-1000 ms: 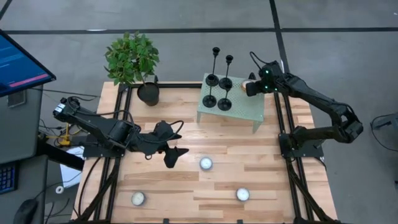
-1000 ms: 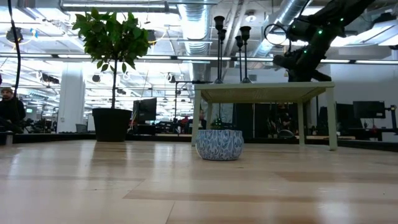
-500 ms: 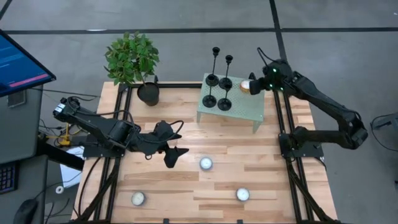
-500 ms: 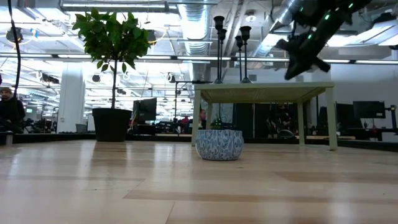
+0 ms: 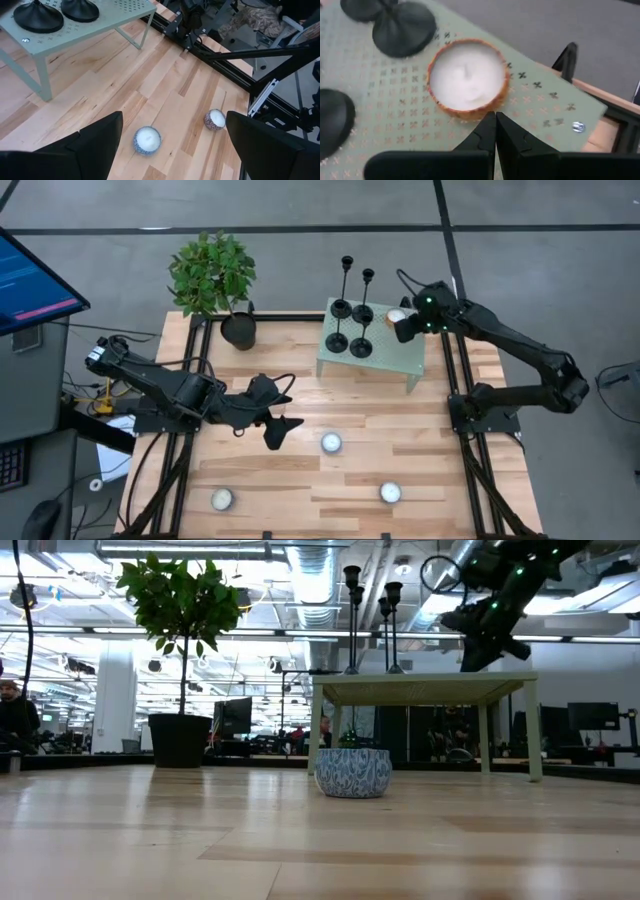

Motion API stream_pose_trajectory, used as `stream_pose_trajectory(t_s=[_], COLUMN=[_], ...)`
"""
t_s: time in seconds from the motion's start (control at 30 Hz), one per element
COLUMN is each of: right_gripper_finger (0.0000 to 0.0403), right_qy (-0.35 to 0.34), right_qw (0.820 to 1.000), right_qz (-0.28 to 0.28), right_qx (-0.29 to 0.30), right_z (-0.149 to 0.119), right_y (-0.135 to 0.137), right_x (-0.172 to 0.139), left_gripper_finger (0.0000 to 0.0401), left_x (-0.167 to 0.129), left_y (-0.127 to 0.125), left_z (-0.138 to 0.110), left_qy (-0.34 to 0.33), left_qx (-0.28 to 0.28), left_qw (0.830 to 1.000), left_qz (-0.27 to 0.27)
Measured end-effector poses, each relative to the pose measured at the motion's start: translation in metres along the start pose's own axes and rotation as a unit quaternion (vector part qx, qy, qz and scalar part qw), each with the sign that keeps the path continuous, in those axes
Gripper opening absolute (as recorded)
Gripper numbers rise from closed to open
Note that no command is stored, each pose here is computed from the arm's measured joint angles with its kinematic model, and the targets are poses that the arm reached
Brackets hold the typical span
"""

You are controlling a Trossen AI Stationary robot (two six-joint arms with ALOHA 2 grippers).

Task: Pick & Place candle stick holders
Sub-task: Put the orange scented candle on the shelf, then put the red scented candle on the shelf

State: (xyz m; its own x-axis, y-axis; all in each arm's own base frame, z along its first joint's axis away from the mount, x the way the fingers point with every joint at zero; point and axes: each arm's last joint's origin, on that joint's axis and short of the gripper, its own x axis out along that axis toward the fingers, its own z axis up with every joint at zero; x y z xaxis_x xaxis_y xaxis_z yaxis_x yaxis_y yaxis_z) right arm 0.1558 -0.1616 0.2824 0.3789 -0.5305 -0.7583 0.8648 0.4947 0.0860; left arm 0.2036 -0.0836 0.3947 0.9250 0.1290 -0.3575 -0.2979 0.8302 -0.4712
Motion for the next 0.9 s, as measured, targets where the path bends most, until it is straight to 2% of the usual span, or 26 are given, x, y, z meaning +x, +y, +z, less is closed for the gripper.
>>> stream_pose_trajectory(t_s=[0.13, 0.57, 0.67, 0.77, 0.9], right_gripper_finger=[0.0, 0.0, 0.0, 0.0, 0.0], right_qy=[0.016, -0.031, -0.054, -0.095, -0.076], right_qw=[1.0, 1.0, 0.998, 0.995, 0.99], right_qz=[-0.005, 0.0, 0.003, 0.017, 0.075], right_qx=[-0.003, -0.004, -0.013, -0.04, -0.087], right_z=[0.0, 0.011, 0.017, 0.023, 0.009], right_y=[0.001, 0.0, 0.0, 0.003, 0.013], right_x=[0.011, 0.014, -0.007, -0.048, -0.092], left_gripper_finger=[0.0355, 0.0355, 0.0355, 0.0355, 0.0355], left_x=[0.0, 0.0, 0.0, 0.0, 0.0], left_y=[0.0, 0.0, 0.0, 0.0, 0.0], left_z=[0.0, 0.0, 0.0, 0.0, 0.0], left_qy=[0.0, 0.0, 0.0, 0.004, 0.006], left_qx=[-0.001, 0.0, 0.0, 0.0, 0.002], left_qw=[1.0, 1.0, 1.0, 1.0, 1.0], left_qz=[0.0, 0.0, 0.0, -0.004, -0.005])
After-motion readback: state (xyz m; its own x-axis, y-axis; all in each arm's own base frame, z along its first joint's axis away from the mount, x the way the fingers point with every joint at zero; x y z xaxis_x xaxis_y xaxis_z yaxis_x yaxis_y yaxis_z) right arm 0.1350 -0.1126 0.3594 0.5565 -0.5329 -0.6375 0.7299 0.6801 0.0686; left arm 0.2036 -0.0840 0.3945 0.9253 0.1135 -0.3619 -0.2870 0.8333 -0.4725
